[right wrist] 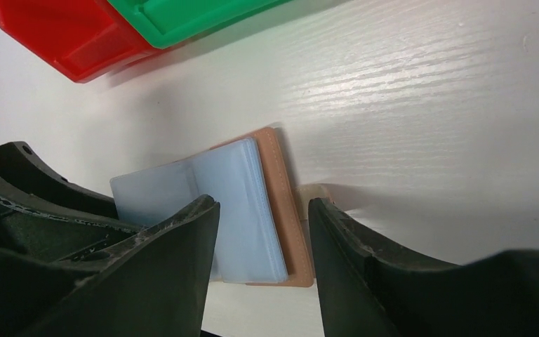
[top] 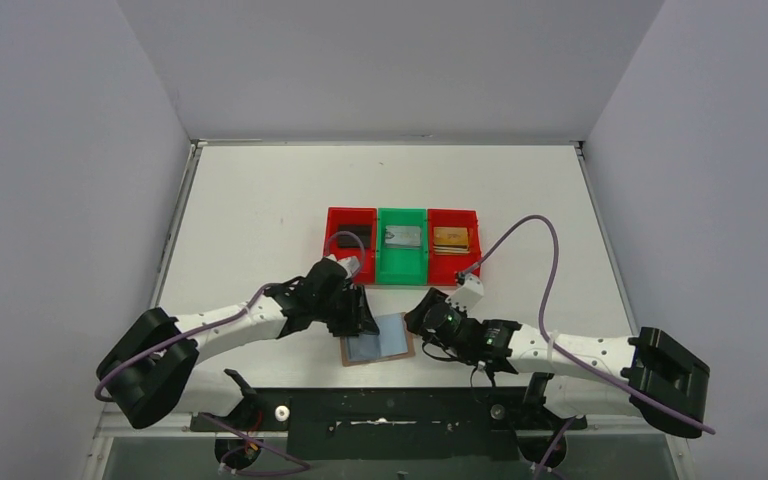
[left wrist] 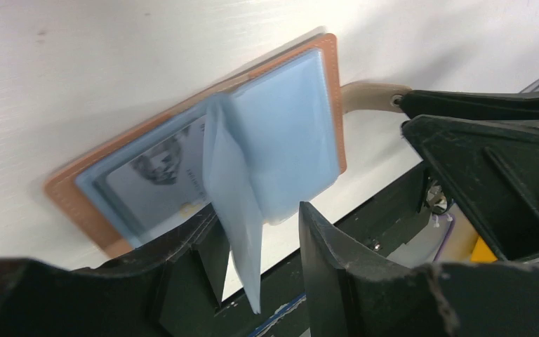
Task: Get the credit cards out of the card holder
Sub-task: Remove the credit card from the card holder.
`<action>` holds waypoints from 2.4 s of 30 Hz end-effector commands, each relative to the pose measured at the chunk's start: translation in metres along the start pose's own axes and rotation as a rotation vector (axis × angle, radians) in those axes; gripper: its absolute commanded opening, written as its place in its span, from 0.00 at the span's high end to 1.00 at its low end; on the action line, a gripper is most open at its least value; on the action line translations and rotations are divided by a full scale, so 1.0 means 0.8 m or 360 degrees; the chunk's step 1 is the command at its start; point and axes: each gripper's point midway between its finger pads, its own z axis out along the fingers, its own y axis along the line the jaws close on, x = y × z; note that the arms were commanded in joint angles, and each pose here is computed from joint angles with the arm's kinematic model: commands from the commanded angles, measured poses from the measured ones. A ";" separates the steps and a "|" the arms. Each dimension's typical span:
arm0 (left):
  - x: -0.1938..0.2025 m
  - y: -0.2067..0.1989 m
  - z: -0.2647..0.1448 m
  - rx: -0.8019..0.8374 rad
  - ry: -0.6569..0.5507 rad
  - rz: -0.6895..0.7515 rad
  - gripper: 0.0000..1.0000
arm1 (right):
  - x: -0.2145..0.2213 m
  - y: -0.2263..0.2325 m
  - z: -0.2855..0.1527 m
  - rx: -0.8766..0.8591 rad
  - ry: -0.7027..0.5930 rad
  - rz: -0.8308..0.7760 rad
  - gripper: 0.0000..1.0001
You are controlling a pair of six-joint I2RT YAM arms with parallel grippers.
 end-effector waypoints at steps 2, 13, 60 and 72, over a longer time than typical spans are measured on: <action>-0.011 -0.055 0.008 0.0203 0.0013 0.0118 0.60 | 0.003 0.002 0.009 -0.0040 0.0032 0.0047 0.50; -0.006 -0.085 0.034 0.0243 0.0023 0.0172 0.58 | 0.009 -0.008 0.013 -0.0054 0.0057 0.0132 0.53; 0.000 -0.039 0.019 0.0007 -0.0153 0.0230 0.78 | 0.059 -0.026 0.054 0.0282 0.0294 -0.0143 1.00; 0.004 -0.049 0.044 -0.0010 -0.0074 0.0285 0.81 | 0.019 0.029 0.023 -0.0024 0.0134 -0.0083 0.90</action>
